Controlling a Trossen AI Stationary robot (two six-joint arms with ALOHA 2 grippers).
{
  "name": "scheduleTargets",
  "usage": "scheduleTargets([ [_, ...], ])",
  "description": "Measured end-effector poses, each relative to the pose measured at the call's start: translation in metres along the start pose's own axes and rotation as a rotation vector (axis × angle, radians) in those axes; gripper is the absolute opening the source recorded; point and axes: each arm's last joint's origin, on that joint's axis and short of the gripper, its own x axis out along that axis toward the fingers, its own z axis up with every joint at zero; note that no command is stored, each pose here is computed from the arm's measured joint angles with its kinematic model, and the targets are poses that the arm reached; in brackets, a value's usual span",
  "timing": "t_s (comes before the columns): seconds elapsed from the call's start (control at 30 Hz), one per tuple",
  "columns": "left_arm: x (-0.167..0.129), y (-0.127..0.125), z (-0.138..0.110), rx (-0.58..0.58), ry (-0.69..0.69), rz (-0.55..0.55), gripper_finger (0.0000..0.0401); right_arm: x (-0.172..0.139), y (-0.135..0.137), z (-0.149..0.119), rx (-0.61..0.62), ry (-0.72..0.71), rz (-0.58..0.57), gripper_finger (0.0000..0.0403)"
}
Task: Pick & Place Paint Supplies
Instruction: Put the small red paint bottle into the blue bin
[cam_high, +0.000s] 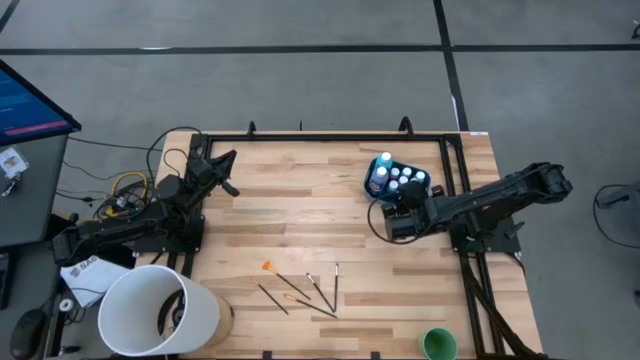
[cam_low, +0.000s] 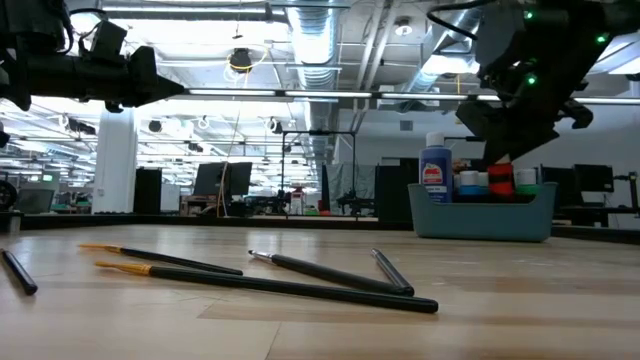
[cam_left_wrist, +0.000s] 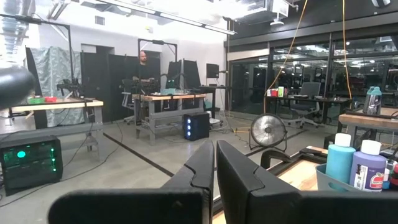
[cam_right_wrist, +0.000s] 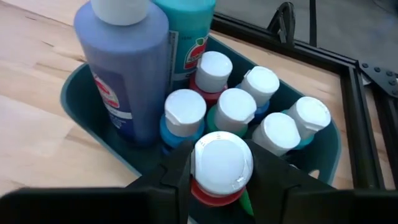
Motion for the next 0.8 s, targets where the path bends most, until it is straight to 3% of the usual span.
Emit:
scheduleTargets([
  [0.7, 0.000, 0.000, 0.000, 0.000, -0.002, 0.000, 0.0008, 0.013, -0.002, -0.013, 0.039, -0.004, 0.015, 0.0108],
  [0.8, 0.000, 0.000, 0.000, -0.001, -0.002, 0.000, 0.0008, 0.013, -0.002, -0.013, 0.038, -0.004, 0.014, 0.0135],
])
